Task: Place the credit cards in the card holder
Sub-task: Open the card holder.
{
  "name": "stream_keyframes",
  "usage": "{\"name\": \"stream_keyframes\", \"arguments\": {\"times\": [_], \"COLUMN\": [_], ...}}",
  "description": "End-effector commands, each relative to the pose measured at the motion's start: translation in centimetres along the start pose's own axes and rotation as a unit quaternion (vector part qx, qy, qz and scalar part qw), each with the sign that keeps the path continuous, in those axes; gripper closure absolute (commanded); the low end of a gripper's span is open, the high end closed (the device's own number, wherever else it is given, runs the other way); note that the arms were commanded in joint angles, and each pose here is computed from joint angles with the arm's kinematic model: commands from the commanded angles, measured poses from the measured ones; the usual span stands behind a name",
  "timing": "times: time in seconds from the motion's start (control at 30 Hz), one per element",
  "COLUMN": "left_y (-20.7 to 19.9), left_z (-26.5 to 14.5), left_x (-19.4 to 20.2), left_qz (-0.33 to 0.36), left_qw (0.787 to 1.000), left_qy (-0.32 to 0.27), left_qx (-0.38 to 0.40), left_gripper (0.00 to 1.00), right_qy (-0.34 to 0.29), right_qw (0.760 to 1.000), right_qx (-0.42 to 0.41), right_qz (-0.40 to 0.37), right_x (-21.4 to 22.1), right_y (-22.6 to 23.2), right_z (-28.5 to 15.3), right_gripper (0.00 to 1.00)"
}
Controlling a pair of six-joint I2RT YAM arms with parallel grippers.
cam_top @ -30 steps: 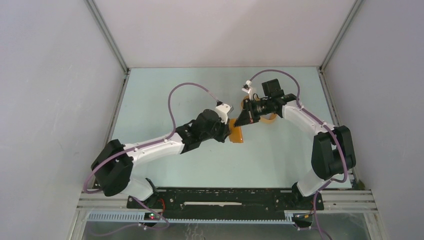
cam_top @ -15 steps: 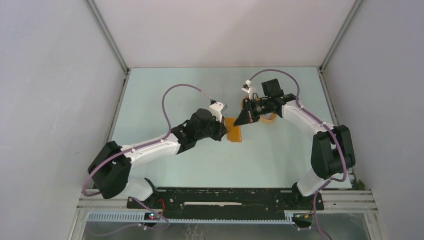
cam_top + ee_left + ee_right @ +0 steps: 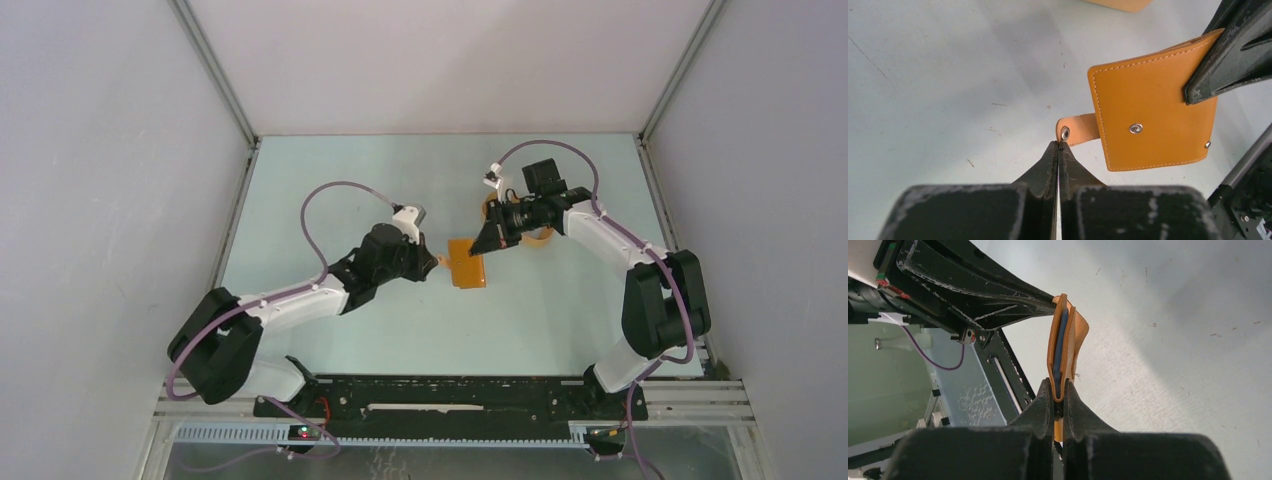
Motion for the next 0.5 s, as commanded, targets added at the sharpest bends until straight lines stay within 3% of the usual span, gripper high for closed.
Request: {"name": "stream_keyframes", "arguments": {"times": [0.0, 0.17, 0.47], "left_y": [-0.5, 0.3, -0.1], "left_z": [-1.0, -2.6, -5.9], "left_x": [-0.9, -0.4, -0.4], "left_qz": [-0.031, -0.07, -0.094], "left_qw": [0.998, 0.992, 0.975], "left_qy": [-0.037, -0.057, -0.099], "left_qx": [0.05, 0.092, 0.174], "left_gripper": [0.95, 0.66, 0.23], "right_qy": [-0.016, -0.019, -0.01], "right_qw": [0.998, 0.995, 0.992], "right_qx": [-0.023, -0.059, -0.056], "right_qz": [-0.052, -0.082, -0.111], "right_x": [-1.0, -0.7, -0.5], "right_y": [0.8, 1.0, 1.4], "right_z": [-1.1, -1.6, -1.2], "right_gripper": [1.0, 1.0, 1.0]}}
Point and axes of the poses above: each gripper's point midway between its finger pads, its own z axis out along the fingers, its own y axis along the line the jaws close on, x = y × z, the point moved 8 cm from there along -z, back along the fingers, and after that the axes turned 10 degrees about -z, right-handed, at the moved point
